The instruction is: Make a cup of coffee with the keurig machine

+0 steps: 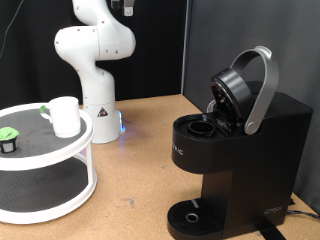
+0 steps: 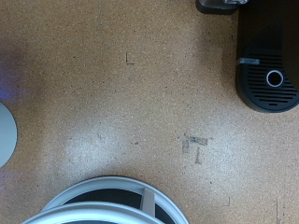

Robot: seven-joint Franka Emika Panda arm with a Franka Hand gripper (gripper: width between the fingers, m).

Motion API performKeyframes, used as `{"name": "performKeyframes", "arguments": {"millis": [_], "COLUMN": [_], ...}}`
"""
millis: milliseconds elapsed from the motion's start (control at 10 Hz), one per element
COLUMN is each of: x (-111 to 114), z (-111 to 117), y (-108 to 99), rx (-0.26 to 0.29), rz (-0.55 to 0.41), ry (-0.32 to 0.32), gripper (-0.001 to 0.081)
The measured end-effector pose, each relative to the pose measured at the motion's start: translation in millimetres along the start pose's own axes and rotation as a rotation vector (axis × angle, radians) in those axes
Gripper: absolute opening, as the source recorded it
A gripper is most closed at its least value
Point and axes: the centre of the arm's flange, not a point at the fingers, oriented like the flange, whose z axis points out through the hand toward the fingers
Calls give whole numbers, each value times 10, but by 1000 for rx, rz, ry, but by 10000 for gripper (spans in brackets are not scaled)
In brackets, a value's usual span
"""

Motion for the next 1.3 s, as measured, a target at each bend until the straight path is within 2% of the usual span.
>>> {"name": "performKeyframes", "arguments": {"millis": [200,400,600,800,1000,1300], "x": [-92,-345,-631,-686,-750,-1120], "z": [-12,-73,-113,-108,-73,-11], "y": [67,244,437,475,491,698], "rx": [19,53,45,45,70,88], "rz": [-9,1,16,14,-19,-41], "ry": [8,32,23,23,21,45], "gripper": [803,803,803,803,803,803]}}
